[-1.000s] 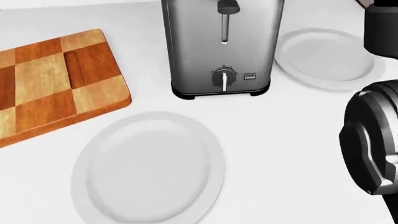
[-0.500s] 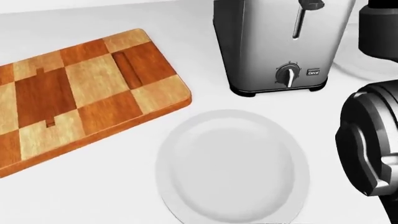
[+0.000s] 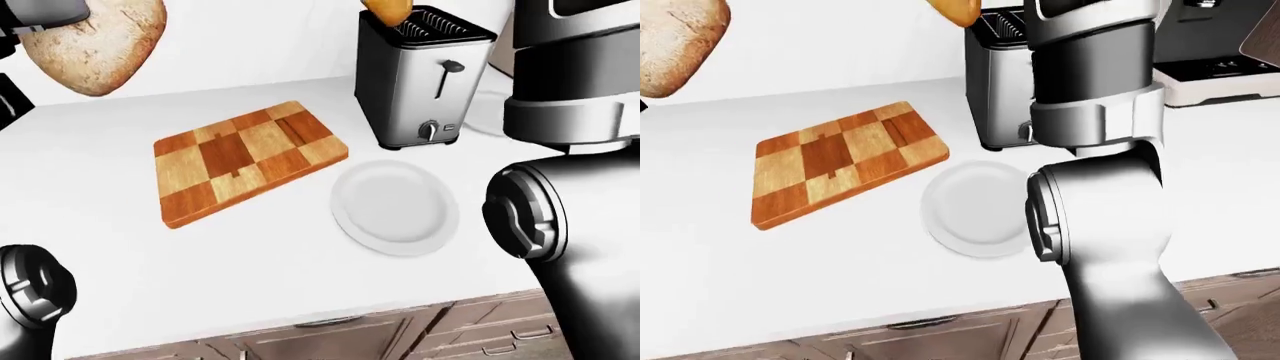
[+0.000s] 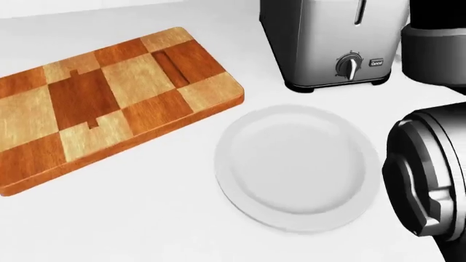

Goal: Place all breads on the cutting board.

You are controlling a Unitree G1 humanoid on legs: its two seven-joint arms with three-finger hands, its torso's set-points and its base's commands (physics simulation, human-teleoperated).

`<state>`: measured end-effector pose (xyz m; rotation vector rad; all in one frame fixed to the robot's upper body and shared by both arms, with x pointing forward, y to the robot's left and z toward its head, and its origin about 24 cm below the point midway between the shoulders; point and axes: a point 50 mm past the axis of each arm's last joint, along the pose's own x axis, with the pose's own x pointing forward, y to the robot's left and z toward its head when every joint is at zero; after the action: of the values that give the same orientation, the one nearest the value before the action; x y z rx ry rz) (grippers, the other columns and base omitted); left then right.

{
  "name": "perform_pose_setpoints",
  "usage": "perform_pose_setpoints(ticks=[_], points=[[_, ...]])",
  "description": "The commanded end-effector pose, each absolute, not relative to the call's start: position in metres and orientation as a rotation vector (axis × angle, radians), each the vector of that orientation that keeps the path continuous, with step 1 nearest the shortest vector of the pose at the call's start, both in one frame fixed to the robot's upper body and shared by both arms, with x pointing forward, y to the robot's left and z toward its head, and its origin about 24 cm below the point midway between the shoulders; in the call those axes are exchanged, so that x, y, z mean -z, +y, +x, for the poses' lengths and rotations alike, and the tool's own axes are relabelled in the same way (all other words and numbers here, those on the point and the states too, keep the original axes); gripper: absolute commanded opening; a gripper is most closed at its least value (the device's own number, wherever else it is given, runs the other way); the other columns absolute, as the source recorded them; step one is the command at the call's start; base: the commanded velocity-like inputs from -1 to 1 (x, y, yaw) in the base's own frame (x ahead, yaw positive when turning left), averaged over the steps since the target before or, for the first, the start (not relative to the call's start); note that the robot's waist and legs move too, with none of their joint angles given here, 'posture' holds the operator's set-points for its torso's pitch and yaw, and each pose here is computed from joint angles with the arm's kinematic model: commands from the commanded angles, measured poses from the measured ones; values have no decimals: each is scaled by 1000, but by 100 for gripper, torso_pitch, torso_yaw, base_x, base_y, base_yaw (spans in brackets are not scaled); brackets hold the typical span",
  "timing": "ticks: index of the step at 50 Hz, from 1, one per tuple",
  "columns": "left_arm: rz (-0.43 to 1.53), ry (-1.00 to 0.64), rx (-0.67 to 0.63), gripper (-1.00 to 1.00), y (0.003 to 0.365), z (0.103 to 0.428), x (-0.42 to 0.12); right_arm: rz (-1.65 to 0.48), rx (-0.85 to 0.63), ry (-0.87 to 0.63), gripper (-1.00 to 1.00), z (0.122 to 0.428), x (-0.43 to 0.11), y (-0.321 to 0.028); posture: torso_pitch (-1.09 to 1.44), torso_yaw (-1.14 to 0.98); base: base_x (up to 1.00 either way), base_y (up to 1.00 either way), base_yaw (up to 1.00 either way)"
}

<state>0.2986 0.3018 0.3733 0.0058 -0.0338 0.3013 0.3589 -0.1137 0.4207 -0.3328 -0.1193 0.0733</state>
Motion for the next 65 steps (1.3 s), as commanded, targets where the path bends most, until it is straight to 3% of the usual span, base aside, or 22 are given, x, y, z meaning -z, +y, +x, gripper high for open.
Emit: perform_pose_setpoints(ticks=[1, 34, 45, 50, 65], points=[[20, -150, -279, -100, 296, 289, -394, -328, -34, -227, -100, 345, -445, -120, 0, 0, 0, 91, 0], [15, -141, -267, -100, 292, 292, -391, -313, -47, -217, -100, 351, -433, -120, 0, 0, 0, 25, 0], [16, -135, -255, -100, 288, 296, -387, -304, -47, -211, -100, 354, -426, -122, 0, 0, 0, 0, 60], [19, -134, -236, -100, 279, 301, -387, -304, -53, -190, -100, 362, -414, -120, 0, 0, 0, 0, 0], [-12, -157, -91, -100, 206, 358, -389, -330, -178, -198, -100, 401, -379, -79, 0, 0, 0, 0, 0]])
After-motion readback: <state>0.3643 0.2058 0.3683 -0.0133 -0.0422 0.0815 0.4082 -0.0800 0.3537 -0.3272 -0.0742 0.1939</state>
